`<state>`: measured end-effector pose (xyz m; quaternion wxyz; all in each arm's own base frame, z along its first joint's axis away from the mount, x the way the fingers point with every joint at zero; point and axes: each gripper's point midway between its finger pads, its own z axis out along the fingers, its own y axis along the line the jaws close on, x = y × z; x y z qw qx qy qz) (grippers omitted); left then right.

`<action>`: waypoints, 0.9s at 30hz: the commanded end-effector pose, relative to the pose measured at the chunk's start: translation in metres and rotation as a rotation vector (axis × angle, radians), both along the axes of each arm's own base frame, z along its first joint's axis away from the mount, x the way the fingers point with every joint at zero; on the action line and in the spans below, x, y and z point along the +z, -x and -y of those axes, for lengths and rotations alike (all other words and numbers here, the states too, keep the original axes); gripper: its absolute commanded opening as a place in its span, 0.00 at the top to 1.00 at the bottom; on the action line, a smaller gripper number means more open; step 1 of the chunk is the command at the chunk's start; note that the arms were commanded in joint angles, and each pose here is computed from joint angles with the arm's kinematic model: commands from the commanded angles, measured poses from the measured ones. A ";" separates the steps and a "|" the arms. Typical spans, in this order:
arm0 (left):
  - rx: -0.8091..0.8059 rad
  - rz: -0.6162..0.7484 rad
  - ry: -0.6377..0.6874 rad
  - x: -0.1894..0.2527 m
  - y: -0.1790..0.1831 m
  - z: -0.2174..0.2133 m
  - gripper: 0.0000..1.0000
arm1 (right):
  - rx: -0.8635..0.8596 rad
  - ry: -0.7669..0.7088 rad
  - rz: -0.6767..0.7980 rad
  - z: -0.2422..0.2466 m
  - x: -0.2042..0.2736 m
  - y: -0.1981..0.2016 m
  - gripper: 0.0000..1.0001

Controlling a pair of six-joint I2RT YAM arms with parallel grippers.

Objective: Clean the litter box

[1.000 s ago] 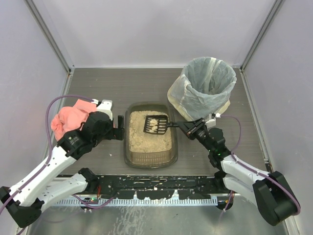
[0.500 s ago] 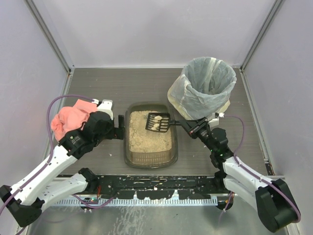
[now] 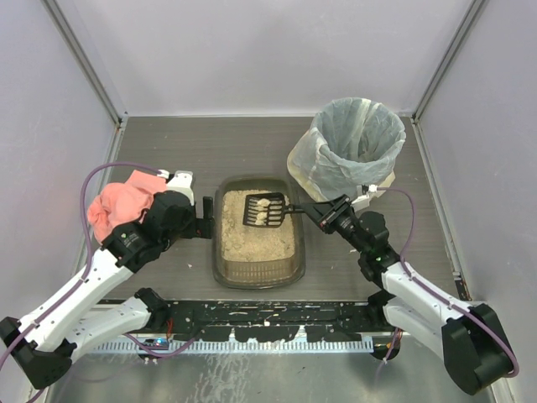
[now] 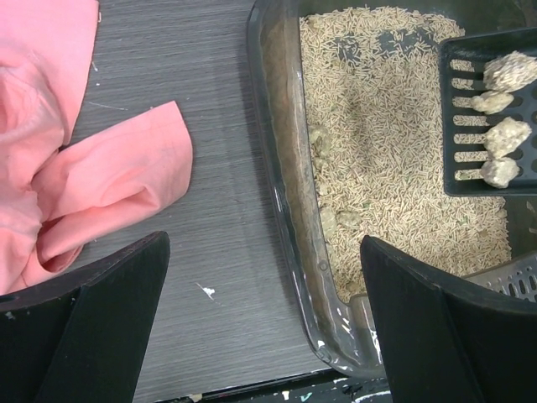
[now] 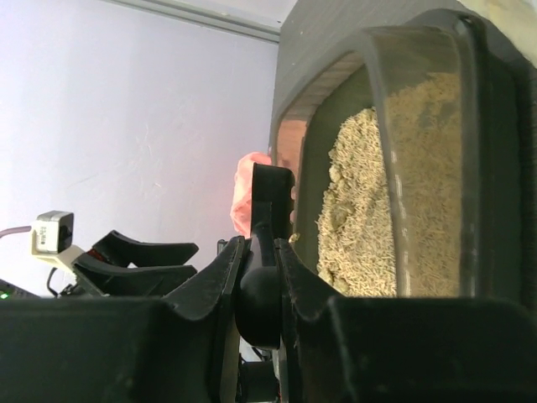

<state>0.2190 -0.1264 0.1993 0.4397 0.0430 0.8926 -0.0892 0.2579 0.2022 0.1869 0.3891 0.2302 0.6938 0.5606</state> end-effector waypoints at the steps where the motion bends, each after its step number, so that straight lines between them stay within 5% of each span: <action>1: 0.030 0.054 0.038 0.015 -0.009 0.001 0.02 | 0.002 -0.033 0.132 0.001 0.050 -0.001 0.99; 14: 0.039 0.045 0.031 0.014 -0.008 -0.001 0.02 | 0.042 -0.093 0.227 -0.007 0.129 -0.010 0.99; 27: 0.042 0.049 0.034 0.019 -0.005 -0.005 0.02 | -0.248 -0.113 0.240 0.058 0.213 -0.057 0.99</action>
